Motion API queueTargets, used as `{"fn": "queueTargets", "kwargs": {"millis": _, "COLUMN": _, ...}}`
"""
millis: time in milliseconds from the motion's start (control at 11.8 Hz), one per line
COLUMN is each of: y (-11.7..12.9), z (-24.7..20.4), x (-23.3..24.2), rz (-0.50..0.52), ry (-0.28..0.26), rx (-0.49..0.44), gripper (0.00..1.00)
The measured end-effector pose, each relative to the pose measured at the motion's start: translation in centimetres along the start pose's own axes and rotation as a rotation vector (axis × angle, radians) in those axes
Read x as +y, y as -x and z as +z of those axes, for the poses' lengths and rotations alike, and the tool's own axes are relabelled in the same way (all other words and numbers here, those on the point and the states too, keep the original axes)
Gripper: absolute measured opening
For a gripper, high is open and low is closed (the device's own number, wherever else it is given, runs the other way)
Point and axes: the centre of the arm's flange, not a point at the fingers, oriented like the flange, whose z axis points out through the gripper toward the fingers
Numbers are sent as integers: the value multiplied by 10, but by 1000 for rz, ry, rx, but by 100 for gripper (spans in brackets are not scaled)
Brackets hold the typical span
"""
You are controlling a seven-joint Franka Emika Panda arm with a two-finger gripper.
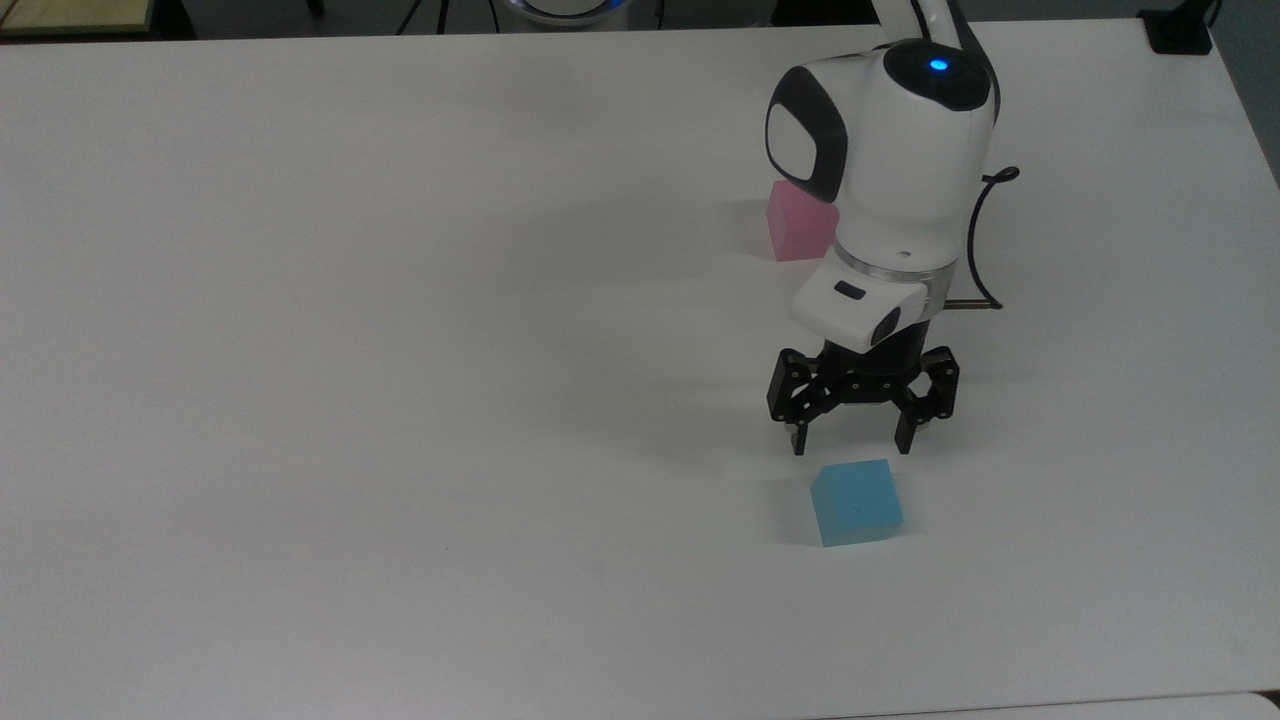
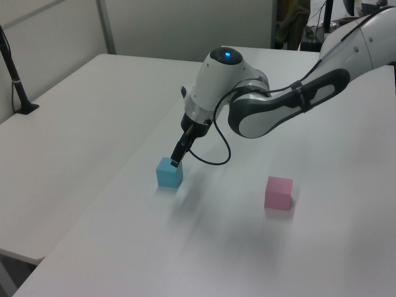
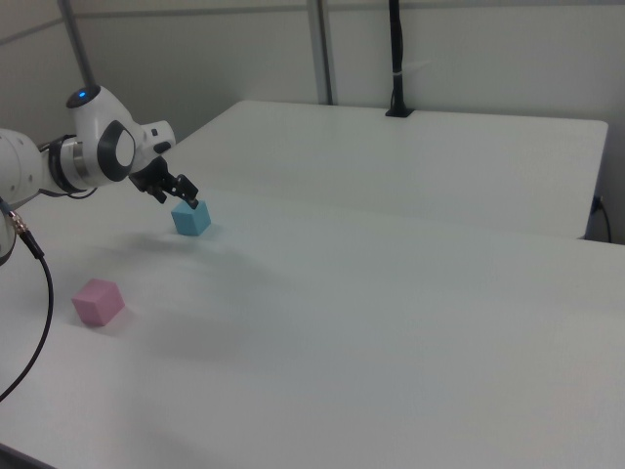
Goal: Put blue cube on pink cube
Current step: 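Lower the gripper around the light-blue cube and close it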
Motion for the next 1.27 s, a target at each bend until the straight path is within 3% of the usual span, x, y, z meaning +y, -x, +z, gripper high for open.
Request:
{"fn": "queueTargets", "kwargs": {"millis": 339, "y": -6, "z": 0, "x": -11, "rz": 3, "ry": 2, "rx": 50, "gripper": 100}}
{"fn": "queueTargets", "kwargs": {"millis": 678, "y": -2, "z": 36, "x": 2, "rz": 3, "ry": 41, "rx": 94, "gripper": 100}}
{"fn": "queueTargets", "kwargs": {"millis": 1271, "y": 1, "z": 30, "x": -15, "rz": -9, "ry": 28, "rx": 103, "gripper": 100}}
